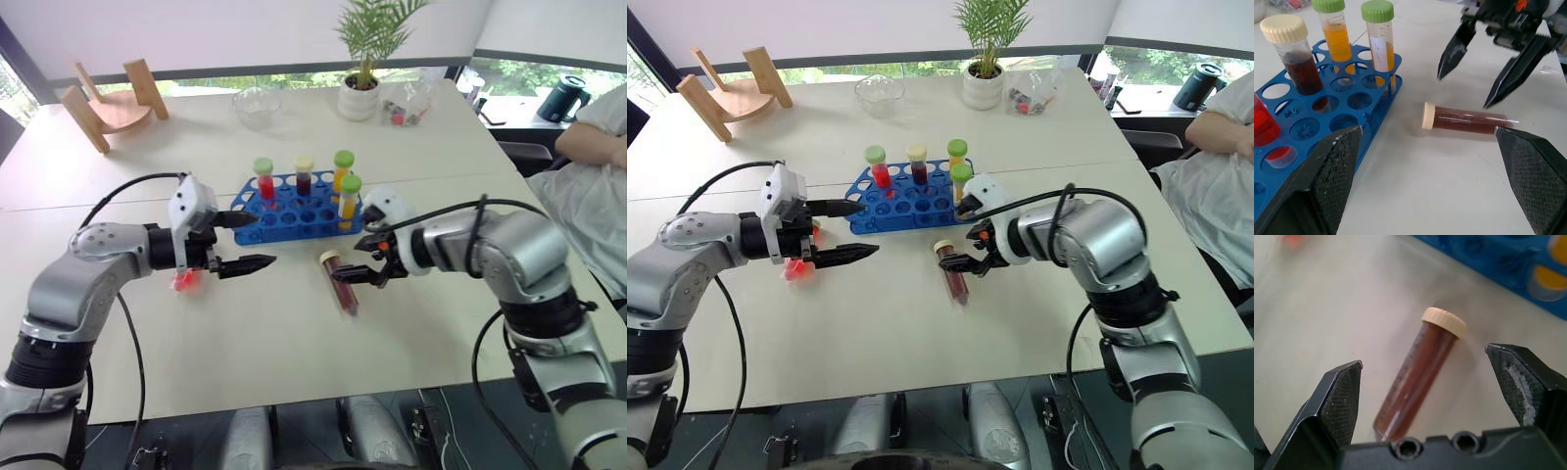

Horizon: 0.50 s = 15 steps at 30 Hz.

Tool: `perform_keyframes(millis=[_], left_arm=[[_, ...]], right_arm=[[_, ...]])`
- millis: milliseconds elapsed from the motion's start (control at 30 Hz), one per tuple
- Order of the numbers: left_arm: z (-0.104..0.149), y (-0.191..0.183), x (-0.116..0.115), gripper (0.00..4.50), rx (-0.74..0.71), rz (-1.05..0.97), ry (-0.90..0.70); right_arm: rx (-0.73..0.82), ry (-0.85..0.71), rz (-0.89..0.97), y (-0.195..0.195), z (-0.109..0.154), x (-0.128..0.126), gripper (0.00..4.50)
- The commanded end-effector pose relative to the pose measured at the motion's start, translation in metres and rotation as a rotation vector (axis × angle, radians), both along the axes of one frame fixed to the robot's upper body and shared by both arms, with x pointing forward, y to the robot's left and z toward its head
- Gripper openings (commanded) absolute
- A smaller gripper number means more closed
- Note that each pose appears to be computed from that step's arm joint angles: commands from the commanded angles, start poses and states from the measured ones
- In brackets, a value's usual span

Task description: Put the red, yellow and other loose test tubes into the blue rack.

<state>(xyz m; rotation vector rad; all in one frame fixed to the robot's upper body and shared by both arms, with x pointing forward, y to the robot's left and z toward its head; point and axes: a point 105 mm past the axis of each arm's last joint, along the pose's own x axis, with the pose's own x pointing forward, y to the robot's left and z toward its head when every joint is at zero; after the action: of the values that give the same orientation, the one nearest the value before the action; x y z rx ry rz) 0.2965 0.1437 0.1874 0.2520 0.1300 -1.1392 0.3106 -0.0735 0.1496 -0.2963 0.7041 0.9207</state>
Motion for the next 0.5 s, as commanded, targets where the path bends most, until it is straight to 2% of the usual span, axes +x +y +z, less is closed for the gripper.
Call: perform_keyframes(millis=[33, 200, 333, 433, 500], left_arm=[[0.011, 0.000, -0.003, 4.50, 0.004, -0.007, -0.056], [0.012, 0.000, -0.003, 4.50, -0.001, 0.007, -0.063], [0.012, -0.001, -0.004, 4.50, -0.003, 0.016, -0.071], [0.012, 0.000, -0.005, 4.50, 0.002, 0.025, -0.077], [0.012, 0.001, -0.006, 4.50, 0.003, 0.035, -0.078]], right_arm=[[-0.041, -0.034, -0.023, 0.010, -0.002, 0.008, 4.45], [-0.096, -0.017, 0.004, 0.030, -0.023, 0.005, 4.45], [-0.201, -0.087, 0.068, 0.032, -0.039, 0.004, 4.45], [-0.252, -0.121, 0.137, 0.034, -0.050, -0.001, 3.61], [-0.256, -0.144, 0.173, 0.037, -0.053, -0.004, 2.51]])
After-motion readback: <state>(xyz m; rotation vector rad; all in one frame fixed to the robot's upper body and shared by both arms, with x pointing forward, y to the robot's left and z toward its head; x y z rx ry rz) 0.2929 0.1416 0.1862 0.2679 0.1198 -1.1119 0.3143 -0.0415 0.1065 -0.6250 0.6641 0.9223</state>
